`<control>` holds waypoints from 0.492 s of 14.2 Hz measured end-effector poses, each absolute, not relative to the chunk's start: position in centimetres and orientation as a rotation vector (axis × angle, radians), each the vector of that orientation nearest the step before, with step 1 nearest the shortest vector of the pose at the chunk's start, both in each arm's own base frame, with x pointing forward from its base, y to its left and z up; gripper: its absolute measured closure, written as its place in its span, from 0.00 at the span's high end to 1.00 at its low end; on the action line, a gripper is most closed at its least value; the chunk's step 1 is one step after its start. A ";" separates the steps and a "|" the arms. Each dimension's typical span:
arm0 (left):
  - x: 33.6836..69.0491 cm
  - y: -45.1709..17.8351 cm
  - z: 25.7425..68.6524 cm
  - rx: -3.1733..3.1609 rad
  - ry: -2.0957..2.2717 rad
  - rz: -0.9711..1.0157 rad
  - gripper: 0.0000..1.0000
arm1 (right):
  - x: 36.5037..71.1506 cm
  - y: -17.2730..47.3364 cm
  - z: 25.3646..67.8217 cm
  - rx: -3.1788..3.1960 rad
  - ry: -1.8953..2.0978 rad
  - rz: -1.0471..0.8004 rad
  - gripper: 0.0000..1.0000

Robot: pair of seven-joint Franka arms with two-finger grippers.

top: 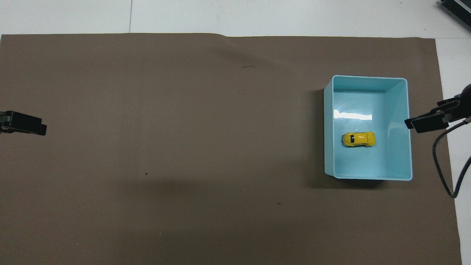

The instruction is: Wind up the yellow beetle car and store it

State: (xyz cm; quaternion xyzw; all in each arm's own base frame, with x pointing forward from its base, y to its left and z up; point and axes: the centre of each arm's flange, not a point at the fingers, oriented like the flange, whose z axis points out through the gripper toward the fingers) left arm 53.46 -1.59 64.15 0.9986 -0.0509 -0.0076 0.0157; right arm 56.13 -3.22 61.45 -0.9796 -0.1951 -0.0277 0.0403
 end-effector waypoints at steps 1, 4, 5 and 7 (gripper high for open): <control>53.5 -1.6 64.1 3.106 -0.158 -0.024 1.00 | 56.0 -3.2 61.7 -3.007 -0.559 -0.077 1.00; 53.5 -1.6 64.1 3.106 -0.158 -0.024 1.00 | 55.6 -3.5 62.1 -3.022 -0.423 -0.035 1.00; 53.5 -1.6 64.1 3.106 -0.158 -0.024 1.00 | 55.5 -3.4 62.2 -3.027 -0.370 -0.020 1.00; 53.5 -1.6 64.1 3.106 -0.158 -0.024 1.00 | 55.3 -3.3 62.8 -3.036 -0.276 -0.004 1.00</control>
